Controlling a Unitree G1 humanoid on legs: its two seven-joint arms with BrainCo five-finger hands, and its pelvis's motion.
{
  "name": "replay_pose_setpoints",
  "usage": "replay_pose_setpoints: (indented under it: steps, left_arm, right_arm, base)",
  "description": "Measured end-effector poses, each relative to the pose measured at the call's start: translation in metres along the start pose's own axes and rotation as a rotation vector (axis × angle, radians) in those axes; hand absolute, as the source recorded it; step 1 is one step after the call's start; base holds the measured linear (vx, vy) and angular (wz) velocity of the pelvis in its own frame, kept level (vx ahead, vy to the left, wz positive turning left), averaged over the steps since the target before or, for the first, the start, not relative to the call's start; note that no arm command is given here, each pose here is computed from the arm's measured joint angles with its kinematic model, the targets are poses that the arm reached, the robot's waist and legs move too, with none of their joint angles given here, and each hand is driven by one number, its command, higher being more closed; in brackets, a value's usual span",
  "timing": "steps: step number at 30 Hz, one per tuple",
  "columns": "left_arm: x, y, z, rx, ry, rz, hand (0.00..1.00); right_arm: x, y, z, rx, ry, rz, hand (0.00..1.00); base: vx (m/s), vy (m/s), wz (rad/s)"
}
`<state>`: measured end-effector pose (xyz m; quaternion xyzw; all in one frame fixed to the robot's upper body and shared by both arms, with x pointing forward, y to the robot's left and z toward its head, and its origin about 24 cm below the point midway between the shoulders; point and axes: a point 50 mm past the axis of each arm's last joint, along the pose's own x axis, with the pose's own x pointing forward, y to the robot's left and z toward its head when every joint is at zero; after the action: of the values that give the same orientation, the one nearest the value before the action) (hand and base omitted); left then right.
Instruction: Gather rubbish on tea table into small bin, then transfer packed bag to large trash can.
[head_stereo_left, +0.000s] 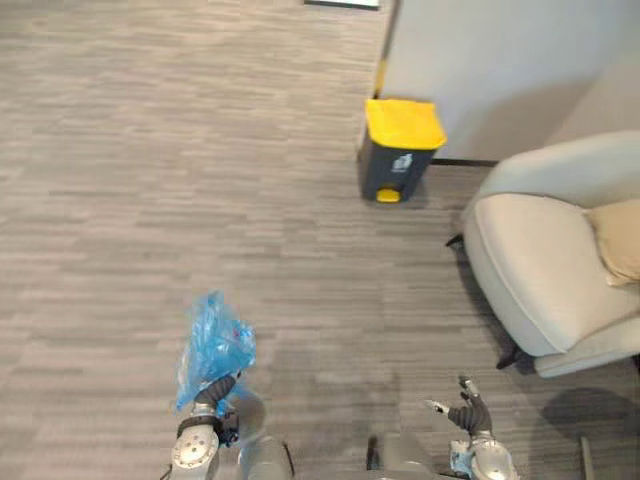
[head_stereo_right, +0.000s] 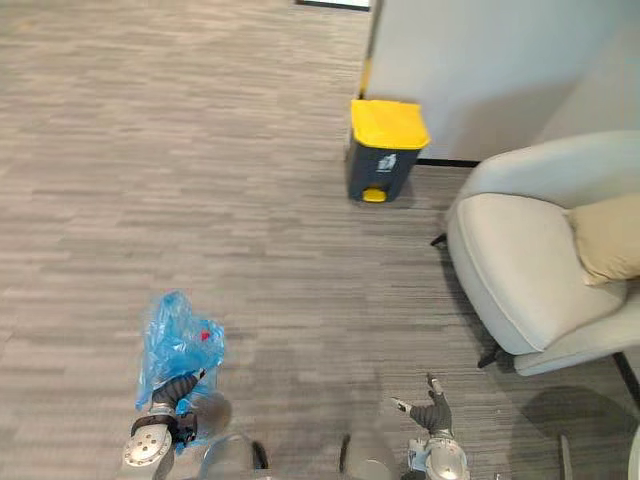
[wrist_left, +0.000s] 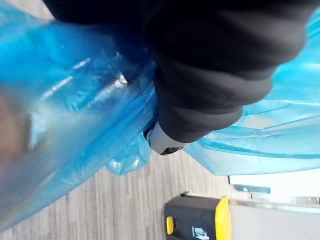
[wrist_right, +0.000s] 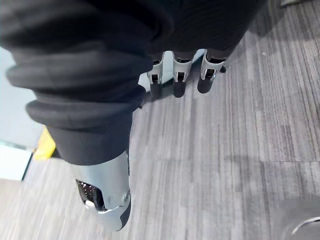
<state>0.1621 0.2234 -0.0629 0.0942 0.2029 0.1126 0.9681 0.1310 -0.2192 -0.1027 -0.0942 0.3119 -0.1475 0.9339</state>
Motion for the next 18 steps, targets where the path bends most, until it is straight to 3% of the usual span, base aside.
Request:
replay_pose_setpoints:
  steps: [9, 14, 18]
  left_arm:
    - [0.008, -0.005, -0.016, -0.026, 0.094, 0.015, 1.0]
    - [0.001, -0.016, -0.021, -0.068, 0.111, 0.005, 1.0]
    - [0.001, -0.018, -0.02, -0.079, 0.103, 0.007, 1.0]
  right_arm:
    - [0.022, -0.01, 0.007, -0.065, 0.024, 0.001, 0.0]
    - [0.028, 0.0, 0.025, -0.04, -0.036, 0.014, 0.0]
    - [0.032, -0.004, 0.034, -0.045, -0.068, 0.001, 0.0]
  base:
    - [0.63, -0.095, 0.08]
    - [0.63, -0.059, -0.63]
    - [0.53, 0.175, -0.69]
